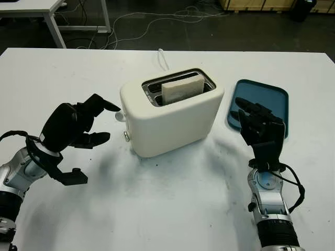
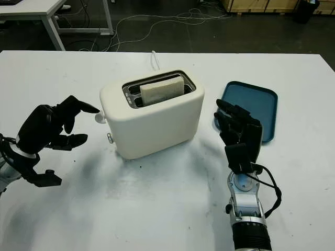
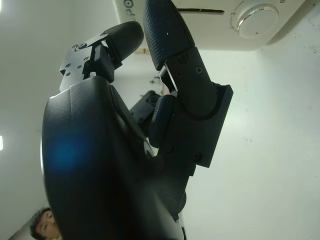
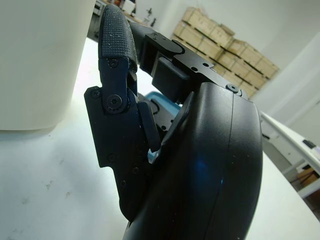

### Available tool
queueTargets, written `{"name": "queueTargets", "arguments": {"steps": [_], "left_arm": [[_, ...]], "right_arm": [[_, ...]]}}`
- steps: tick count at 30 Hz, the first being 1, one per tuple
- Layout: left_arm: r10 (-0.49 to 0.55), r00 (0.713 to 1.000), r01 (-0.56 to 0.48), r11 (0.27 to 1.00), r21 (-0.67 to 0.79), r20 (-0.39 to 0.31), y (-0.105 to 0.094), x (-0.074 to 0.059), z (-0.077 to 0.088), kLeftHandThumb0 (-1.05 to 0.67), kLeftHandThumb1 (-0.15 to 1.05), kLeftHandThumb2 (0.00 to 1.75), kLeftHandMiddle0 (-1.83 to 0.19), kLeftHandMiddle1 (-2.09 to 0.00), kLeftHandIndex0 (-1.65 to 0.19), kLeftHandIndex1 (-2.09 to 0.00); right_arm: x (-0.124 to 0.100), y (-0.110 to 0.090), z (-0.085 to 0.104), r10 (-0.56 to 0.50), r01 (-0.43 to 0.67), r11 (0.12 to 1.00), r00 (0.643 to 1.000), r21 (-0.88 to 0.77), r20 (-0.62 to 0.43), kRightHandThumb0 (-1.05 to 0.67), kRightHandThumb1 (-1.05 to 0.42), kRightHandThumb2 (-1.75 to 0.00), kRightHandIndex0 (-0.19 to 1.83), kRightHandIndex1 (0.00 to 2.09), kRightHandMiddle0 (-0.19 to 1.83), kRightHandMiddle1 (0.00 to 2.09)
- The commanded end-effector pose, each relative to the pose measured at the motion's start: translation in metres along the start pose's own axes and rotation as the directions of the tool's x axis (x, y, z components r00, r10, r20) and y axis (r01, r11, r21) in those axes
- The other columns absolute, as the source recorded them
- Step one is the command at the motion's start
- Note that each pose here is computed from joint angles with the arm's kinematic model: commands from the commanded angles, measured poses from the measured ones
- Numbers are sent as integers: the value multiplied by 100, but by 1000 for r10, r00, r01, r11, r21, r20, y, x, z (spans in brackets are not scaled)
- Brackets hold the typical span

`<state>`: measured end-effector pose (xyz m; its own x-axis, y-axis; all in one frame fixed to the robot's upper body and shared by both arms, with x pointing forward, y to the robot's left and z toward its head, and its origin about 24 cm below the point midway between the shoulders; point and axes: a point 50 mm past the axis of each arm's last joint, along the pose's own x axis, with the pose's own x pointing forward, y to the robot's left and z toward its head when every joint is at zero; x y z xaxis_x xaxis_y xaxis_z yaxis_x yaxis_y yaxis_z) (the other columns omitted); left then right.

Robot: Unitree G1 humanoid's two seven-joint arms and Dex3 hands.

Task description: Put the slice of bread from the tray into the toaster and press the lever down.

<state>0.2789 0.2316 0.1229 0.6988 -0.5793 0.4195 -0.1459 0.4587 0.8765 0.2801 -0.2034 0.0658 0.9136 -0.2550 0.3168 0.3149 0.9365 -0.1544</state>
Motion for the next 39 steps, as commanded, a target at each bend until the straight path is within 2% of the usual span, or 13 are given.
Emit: {"name": "queueTargets", "arguments": {"steps": [1,11,24,31,39], "left_arm": [[-27,1000,27,1000,-5,-10,-5,-2,1,-80,92,82,-113,-175,0,-128],[-44,999,44,999,-21,-11,-7,-1,1,-82,92,81,-116,-175,0,-132],[-123,992,123,992,-30,-9,-8,-4,1,-85,92,76,-110,-175,0,-138],[-159,987,158,987,-28,-14,-12,-5,1,-87,92,78,-114,-175,0,-145],[-312,950,312,950,11,-9,-11,-2,-1,-88,92,79,-122,-175,0,-154]], "right_arm": [[0,-2,-1,-19,19,1000,1000,9,-10,-74,-92,-25,108,11,100,0],[0,-1,-1,-16,16,1000,1000,11,-13,-75,-92,-25,109,10,100,0],[0,-1,-2,-22,23,1000,1000,20,-13,-76,-92,-24,110,8,100,0],[1,-2,-1,-25,25,1000,1000,14,-13,-76,-92,-24,110,8,101,0],[1,-2,-2,-28,28,999,1000,18,-13,-78,-92,-24,111,8,101,0]]}}
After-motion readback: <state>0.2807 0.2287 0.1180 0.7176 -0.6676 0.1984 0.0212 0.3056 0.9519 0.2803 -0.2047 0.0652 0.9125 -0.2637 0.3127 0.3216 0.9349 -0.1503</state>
